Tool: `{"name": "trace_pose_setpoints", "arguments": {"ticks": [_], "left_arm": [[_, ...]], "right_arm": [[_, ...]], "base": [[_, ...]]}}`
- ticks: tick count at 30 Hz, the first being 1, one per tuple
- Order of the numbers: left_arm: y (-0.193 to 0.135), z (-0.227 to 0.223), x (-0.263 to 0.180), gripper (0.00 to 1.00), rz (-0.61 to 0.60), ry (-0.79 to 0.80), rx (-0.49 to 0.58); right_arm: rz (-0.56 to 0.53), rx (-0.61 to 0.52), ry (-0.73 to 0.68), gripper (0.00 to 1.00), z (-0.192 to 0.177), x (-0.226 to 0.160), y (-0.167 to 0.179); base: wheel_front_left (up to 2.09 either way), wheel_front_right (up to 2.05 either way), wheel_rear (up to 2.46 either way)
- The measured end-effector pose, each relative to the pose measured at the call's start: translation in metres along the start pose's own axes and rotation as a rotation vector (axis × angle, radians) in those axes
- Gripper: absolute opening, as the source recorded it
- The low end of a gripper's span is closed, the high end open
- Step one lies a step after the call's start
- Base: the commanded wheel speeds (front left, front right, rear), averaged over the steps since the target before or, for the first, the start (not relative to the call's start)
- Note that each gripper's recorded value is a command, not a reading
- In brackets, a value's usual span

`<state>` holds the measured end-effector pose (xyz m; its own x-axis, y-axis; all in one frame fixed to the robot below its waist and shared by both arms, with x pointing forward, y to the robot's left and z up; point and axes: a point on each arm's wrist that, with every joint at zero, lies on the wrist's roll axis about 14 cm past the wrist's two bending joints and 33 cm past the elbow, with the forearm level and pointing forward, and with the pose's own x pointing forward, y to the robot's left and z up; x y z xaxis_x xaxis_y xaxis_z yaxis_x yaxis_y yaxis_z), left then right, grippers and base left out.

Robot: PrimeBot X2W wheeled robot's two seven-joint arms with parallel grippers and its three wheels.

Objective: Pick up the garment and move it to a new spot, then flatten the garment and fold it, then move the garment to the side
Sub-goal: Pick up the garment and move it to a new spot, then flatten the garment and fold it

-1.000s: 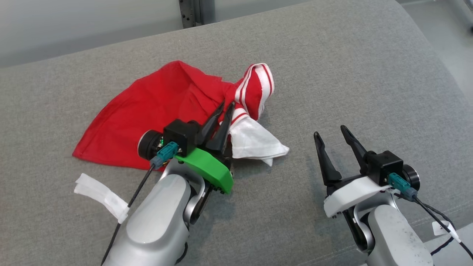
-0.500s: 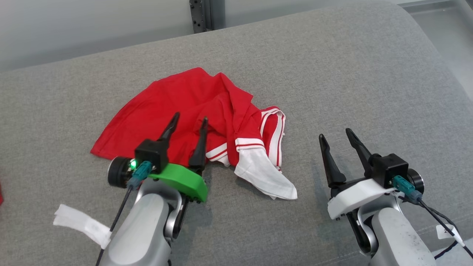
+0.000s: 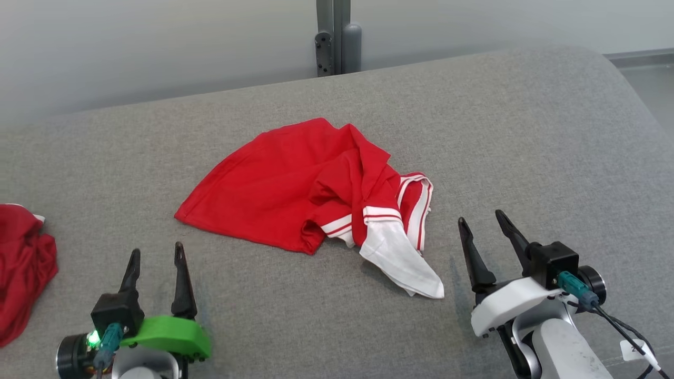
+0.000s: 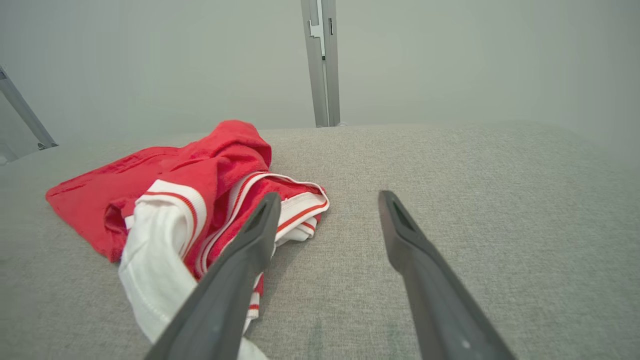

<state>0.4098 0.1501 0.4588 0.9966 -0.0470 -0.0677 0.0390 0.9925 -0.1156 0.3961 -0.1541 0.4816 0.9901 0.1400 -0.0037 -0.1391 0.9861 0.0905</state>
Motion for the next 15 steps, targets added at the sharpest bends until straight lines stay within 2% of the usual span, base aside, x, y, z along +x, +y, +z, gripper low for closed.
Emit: {"name": "trace_pose_setpoints", "arguments": {"ticks": [7, 15], "left_arm": [[0.031, -0.005, -0.038, 1.00, 0.084, 0.011, 0.020], [0.030, -0.001, -0.047, 1.00, 0.079, -0.001, 0.016]], "right_arm": [[0.012, 0.000, -0.023, 1.00, 0.008, -0.009, 0.006], [0.018, 0.000, -0.031, 1.00, 0.010, -0.014, 0.009]], "base": [[0.00, 0.00, 0.00], [0.00, 0.00, 0.00]]}}
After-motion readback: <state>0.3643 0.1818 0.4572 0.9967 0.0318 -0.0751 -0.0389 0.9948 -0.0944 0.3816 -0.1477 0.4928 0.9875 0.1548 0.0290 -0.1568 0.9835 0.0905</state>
